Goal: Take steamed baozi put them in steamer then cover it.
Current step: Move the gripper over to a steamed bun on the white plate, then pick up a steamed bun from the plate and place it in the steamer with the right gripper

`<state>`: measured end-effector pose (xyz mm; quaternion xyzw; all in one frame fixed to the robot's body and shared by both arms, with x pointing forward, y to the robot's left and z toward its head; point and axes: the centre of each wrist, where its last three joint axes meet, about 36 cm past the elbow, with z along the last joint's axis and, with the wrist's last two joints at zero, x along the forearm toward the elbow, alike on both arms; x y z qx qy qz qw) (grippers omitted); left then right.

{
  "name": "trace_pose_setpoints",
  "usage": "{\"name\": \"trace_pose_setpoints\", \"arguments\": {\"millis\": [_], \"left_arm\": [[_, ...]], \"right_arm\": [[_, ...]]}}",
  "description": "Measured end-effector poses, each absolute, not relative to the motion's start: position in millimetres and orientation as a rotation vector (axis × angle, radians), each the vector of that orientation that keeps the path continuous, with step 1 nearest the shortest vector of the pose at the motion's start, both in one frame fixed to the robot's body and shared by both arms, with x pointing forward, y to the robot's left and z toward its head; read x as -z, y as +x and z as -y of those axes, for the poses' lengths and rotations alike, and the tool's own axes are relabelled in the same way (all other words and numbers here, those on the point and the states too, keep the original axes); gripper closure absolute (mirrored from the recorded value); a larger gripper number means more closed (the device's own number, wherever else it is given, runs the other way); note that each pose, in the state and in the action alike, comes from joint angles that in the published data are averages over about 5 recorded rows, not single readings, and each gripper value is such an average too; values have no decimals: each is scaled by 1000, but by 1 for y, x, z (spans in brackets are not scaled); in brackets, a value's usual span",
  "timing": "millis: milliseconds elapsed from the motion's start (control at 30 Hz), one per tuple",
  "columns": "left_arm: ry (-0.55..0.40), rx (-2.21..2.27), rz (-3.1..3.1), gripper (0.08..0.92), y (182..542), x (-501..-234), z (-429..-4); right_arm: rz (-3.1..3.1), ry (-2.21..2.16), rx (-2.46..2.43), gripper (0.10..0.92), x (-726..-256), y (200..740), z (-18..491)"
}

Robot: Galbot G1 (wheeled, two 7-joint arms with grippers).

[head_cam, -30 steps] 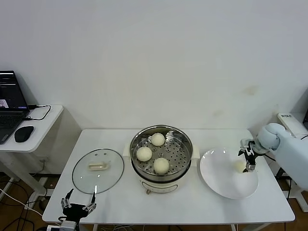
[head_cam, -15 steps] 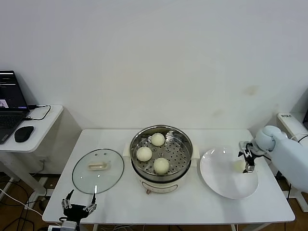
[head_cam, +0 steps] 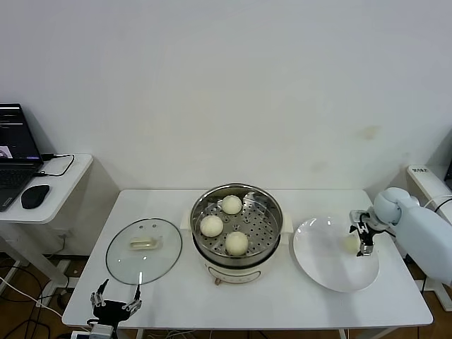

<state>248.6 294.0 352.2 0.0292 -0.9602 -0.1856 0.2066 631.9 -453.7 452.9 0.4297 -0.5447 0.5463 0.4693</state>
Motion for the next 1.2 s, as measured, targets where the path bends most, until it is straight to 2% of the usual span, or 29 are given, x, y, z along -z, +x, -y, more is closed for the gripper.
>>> {"name": "trace_pose_setpoints", "arguments": {"millis": [133, 300, 500, 833, 1200], "left_arm": [[82, 517, 2675, 177, 249, -352, -294], [82, 516, 2675, 177, 249, -352, -294], [83, 515, 2675, 177, 249, -352, -294], [81, 517, 2685, 177, 252, -353, -293], [100, 572, 2709, 177, 256, -361, -299]], "right_arm": [[1343, 1049, -1339, 232, -452, 633, 454], [1344, 1048, -1337, 348, -450, 634, 454], [1348, 1047, -1335, 395, -451, 635, 455], [1389, 1043, -1315, 411, -481, 636, 456], [1484, 1111, -1314, 411, -564, 654, 410]]}}
